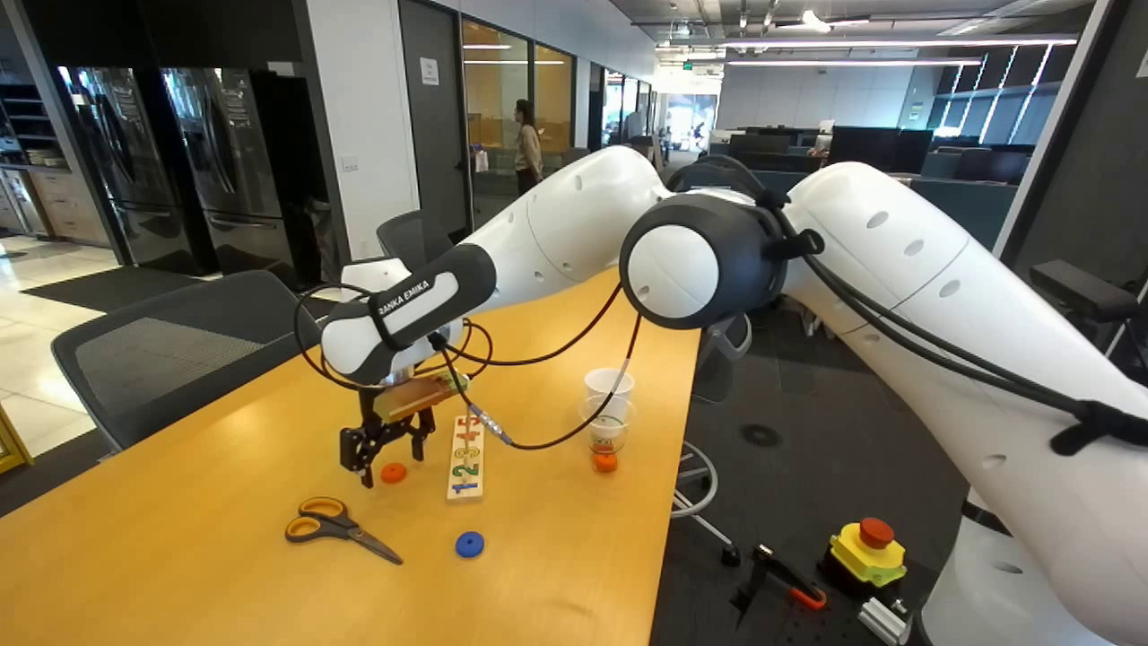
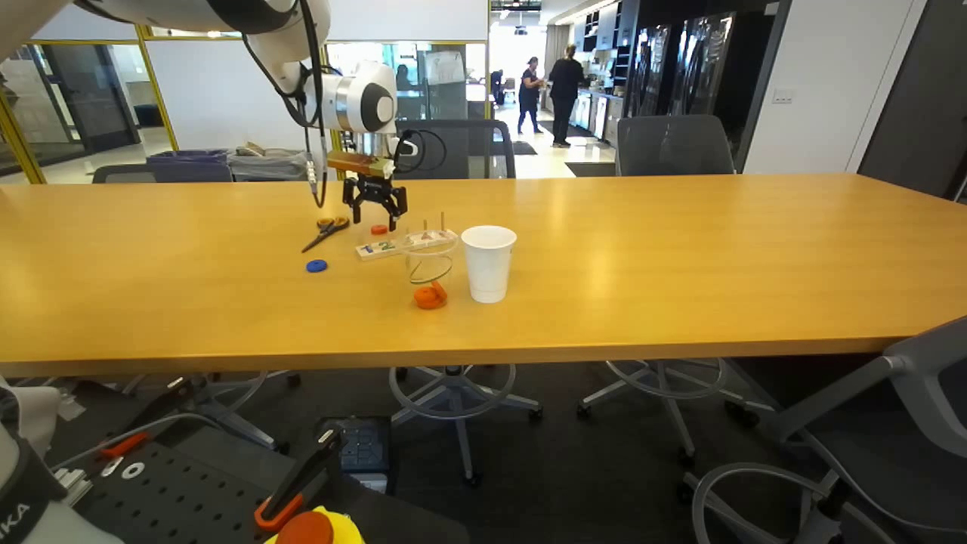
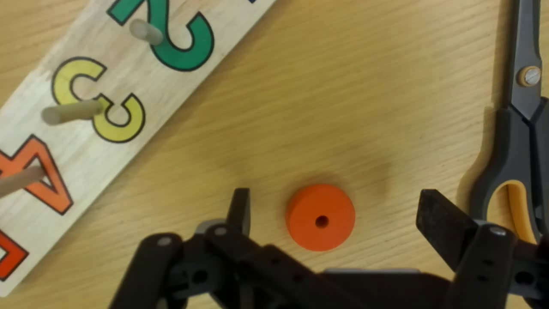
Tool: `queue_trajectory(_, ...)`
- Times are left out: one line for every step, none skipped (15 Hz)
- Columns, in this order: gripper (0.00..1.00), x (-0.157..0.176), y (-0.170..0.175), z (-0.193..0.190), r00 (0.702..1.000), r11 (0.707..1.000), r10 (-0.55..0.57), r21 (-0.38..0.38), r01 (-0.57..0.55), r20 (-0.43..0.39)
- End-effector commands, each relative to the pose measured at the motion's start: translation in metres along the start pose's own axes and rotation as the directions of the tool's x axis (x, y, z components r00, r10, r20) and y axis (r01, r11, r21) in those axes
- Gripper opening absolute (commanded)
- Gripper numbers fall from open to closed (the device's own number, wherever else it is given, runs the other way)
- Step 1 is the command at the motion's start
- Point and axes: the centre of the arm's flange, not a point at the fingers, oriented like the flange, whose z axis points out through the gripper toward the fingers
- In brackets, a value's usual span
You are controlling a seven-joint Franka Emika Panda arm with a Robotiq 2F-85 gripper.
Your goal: Put the orange rings on the clear cup
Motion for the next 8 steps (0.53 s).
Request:
queue_trajectory(1.00,0.0179,-0.0034,-0.0022,1.000,1.000,0.005,0.006,-0.004,-0.022)
queue_trajectory(1.00,0.0186,-0.0031,-0.0015,1.000,1.000,0.004,0.006,-0.004,-0.025)
queue_trajectory(0.75,0.0187,-0.0025,-0.0006,0.999,1.000,-0.004,0.006,0.004,-0.032)
queue_trajectory(0.73,0.0187,-0.0022,-0.0004,0.999,1.000,-0.001,0.004,0.001,-0.033)
queue_trajectory(0.66,0.0188,-0.0018,-0.0001,0.999,1.000,0.000,0.001,0.000,-0.033)
queue_trajectory(0.59,0.0190,-0.0010,0.0000,0.999,1.000,0.002,0.000,-0.002,-0.033)
queue_trajectory(0.49,0.0193,0.0003,-0.0005,0.999,1.000,0.006,-0.003,-0.006,-0.034)
queue_trajectory(0.42,0.0198,0.0020,-0.0021,0.999,1.000,0.009,-0.007,-0.010,-0.036)
